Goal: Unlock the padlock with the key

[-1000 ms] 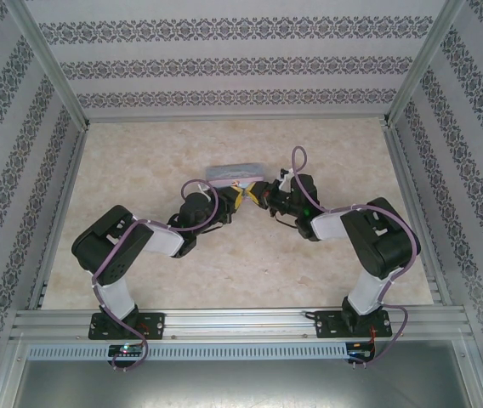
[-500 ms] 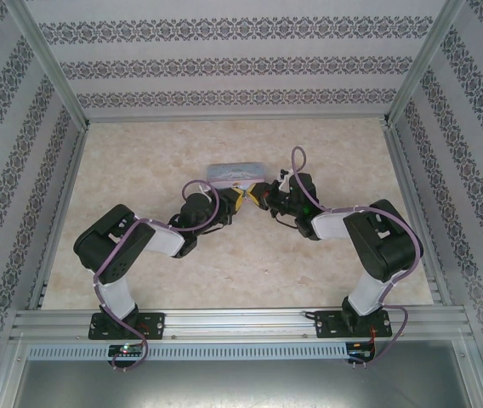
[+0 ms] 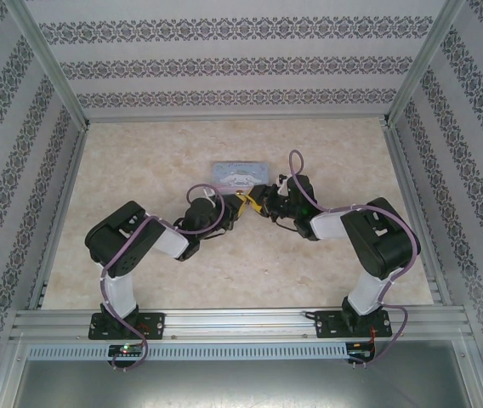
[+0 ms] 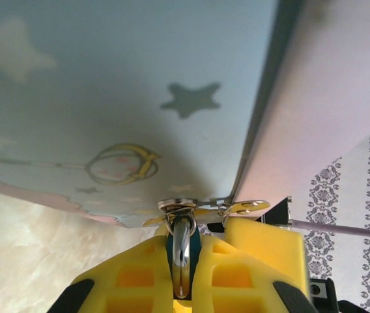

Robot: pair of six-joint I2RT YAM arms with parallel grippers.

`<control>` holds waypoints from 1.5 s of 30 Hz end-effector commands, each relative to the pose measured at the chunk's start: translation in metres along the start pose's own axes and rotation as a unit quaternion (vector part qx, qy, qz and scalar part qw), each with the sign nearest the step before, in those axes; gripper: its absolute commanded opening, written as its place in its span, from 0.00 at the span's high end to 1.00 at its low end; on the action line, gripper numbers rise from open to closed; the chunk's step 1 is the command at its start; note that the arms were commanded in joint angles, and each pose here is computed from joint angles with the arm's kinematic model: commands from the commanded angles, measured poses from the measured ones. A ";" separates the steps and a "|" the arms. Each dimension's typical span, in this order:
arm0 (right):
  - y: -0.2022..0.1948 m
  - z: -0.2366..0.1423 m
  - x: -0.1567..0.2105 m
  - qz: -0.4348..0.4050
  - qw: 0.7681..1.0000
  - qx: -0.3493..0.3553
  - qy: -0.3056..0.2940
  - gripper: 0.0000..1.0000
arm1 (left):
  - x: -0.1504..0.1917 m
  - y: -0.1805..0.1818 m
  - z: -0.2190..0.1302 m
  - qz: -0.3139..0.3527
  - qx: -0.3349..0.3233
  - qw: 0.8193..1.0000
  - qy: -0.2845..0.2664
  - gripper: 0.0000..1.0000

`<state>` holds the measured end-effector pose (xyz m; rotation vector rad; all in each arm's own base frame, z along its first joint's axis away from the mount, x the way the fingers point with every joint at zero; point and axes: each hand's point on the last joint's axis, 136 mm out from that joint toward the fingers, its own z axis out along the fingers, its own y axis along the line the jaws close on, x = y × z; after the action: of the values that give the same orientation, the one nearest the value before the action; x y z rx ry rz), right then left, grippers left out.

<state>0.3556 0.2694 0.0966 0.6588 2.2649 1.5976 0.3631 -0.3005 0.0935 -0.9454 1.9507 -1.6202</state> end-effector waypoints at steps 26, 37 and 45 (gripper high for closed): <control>-0.006 -0.072 0.027 -0.258 0.956 0.134 0.035 0.37 | 0.018 0.036 0.004 0.022 -0.030 0.998 0.059 1.00; -0.029 -0.072 0.028 -0.526 0.801 0.284 0.031 0.43 | 0.024 0.040 0.002 0.022 -0.054 0.994 0.093 1.00; -0.047 -0.057 0.030 -0.618 0.716 0.324 0.040 0.58 | 0.028 0.036 0.002 0.025 -0.058 0.992 0.107 1.00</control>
<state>0.2843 0.2355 0.0790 -0.6778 2.3721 0.3317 0.3406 -0.3174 0.0587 -0.8263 2.1624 -1.6610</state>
